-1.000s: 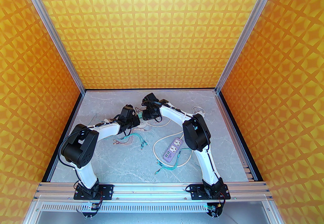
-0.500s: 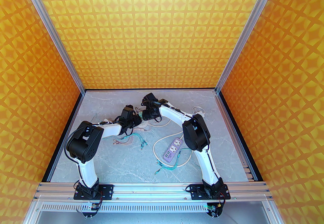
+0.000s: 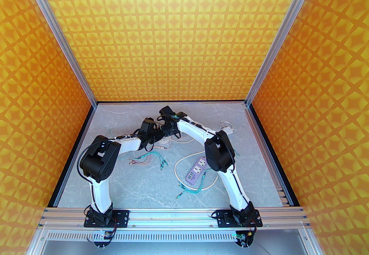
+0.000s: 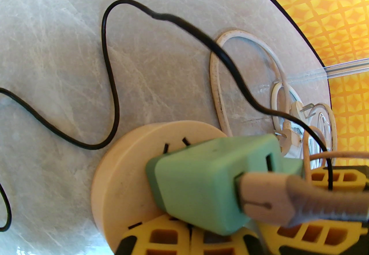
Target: Pull the plug off the socket
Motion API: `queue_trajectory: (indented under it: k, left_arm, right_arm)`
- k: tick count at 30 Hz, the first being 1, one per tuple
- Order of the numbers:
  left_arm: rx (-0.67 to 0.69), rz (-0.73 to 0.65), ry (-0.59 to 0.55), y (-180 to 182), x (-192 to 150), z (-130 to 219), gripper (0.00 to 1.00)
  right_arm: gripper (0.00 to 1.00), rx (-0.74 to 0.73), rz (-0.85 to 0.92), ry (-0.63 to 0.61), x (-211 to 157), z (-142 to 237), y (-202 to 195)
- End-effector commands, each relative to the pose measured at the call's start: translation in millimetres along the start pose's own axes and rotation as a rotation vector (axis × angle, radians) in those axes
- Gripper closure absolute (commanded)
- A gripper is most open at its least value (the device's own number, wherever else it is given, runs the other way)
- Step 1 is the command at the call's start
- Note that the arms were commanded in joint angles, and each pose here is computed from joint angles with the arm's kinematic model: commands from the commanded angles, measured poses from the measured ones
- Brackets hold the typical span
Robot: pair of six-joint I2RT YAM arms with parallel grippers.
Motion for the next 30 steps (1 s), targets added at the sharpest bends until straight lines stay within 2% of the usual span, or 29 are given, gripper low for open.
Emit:
queue_trajectory:
  k: [1, 6, 10, 12, 23, 27, 30]
  left_arm:
    - [0.315, 0.057, 0.239, 73, -64, -19, 1.00]
    - [0.321, 0.054, 0.246, 73, -64, -20, 1.00]
    - [0.322, 0.050, 0.249, 72, -64, -19, 1.00]
    - [0.324, 0.046, 0.250, 72, -63, -20, 1.00]
    - [0.327, 0.025, 0.270, 67, -67, -25, 1.00]
    - [0.330, 0.025, 0.273, 67, -67, -24, 1.00]
    - [0.331, 0.024, 0.275, 68, -68, -24, 1.00]
  right_arm:
    - [0.68, -0.001, 0.081, -0.018, 2, 16, 22]
    - [0.68, -0.036, 0.102, -0.026, 5, 19, 17]
    - [0.68, 0.154, -0.004, 0.016, 8, 15, 18]
    - [0.68, 0.201, -0.029, 0.016, 13, 19, 20]
    - [0.68, 0.169, 0.035, 0.117, 13, 15, 39]
    - [0.68, 0.125, 0.013, 0.114, 11, 16, 23]
    - [0.68, 0.175, -0.073, 0.069, 14, 22, 3]
Point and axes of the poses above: each hand's point on the last joint's axis, 136 mm out from that joint toward the fingers, its own z axis back along the fingers, its own y axis along the line the jaws close on, x = y × z, the point moved 7 cm from there along z, back along the fingers
